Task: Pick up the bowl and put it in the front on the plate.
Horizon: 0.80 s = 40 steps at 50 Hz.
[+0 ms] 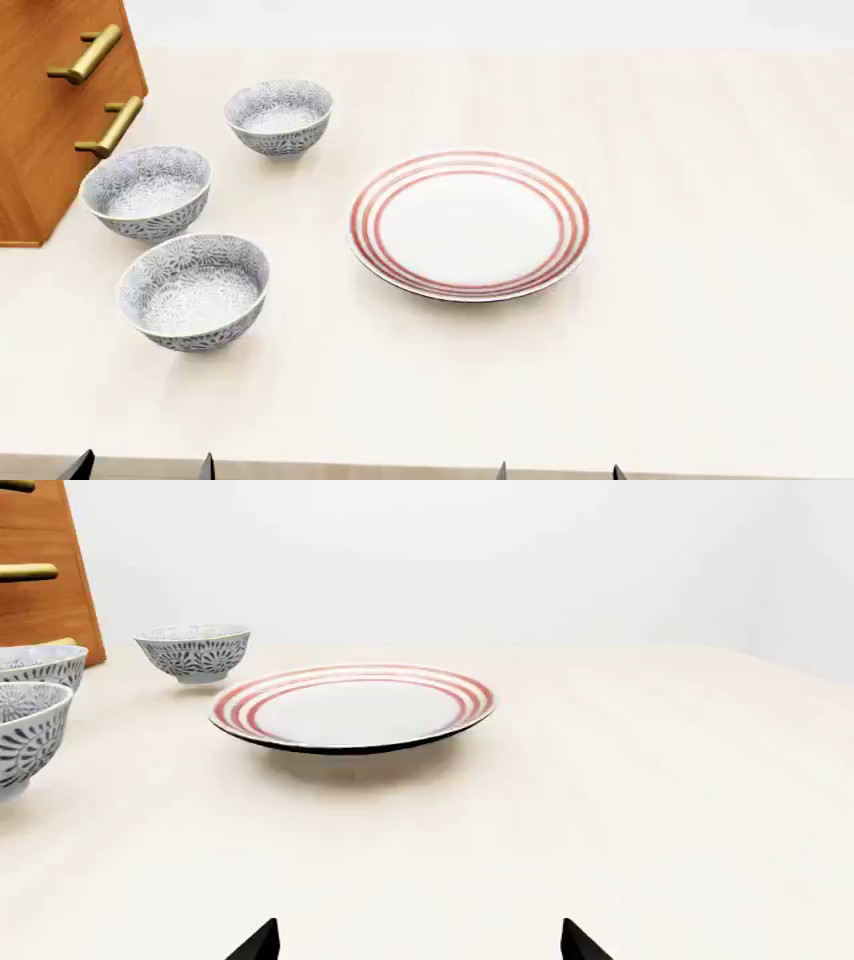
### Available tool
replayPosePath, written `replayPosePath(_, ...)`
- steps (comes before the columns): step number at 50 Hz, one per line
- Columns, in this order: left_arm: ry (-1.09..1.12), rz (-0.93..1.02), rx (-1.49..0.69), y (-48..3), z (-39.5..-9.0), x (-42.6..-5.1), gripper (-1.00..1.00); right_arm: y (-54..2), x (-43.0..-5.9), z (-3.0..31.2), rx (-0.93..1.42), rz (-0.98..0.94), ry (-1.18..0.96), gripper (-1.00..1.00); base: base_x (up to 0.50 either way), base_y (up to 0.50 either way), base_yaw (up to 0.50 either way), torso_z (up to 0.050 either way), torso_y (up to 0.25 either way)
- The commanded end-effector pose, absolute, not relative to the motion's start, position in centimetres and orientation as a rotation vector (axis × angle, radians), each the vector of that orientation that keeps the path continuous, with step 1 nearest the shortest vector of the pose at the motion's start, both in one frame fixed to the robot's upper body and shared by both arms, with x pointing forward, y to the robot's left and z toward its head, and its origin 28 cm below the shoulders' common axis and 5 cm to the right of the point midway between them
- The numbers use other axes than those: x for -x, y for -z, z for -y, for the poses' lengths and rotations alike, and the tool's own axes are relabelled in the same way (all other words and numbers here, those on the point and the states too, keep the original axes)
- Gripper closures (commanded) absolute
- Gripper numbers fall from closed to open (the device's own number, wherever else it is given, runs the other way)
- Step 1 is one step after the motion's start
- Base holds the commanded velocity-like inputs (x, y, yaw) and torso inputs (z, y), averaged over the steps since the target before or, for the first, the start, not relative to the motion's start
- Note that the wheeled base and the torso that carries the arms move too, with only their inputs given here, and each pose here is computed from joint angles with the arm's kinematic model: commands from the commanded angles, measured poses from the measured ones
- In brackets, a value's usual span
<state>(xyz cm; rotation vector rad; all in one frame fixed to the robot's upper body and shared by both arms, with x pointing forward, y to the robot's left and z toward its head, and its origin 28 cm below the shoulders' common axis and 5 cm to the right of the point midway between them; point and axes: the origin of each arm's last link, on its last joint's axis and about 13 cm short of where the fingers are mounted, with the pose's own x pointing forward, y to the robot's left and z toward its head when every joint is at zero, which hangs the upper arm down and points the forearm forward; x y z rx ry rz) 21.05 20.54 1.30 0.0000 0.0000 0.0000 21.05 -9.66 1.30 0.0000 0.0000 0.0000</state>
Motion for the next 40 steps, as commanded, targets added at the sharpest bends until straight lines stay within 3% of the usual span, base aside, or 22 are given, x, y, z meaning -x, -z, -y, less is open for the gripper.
replayPosePath(1, 0.022, 0.021, -0.017, -1.2, -20.4, -20.8, -1.0, -0.8, -21.0, 9.6, -0.003, -0.023, 0.009, -1.0, 0.0, 0.0, 0.0, 0.0, 0.0)
replayPosePath(27, -0.006, 0.026, -0.011, -1.5, -20.5, -21.0, -1.0, -1.4, -21.1, 9.7, 0.015, 0.003, 0.02, -1.0, 0.0, 0.0, 0.0, 0.0, 0.0)
replayPosePath(31, -0.025, 0.112, -0.015, -2.1, -20.6, -20.8, -1.0, -2.0, -21.0, 9.8, -0.001, 0.074, 0.037, -1.0, 0.0, 0.0, 0.0, 0.0, 0.0)
replayPosePath(36, -0.096, 0.392, -0.063, -4.1, -20.9, -19.8, -1.0, -3.8, -20.3, 10.2, -0.1, 0.302, 0.074, -1.0, 0.0, 0.0, 0.0, 0.0, 0.0)
replayPosePath(40, -0.105, 0.443, -0.089, -4.6, -20.8, -19.5, -1.0, -4.1, -20.2, 10.2, -0.112, 0.338, 0.088, -1.0, 0.0, 0.0, 0.0, 0.0, 0.0)
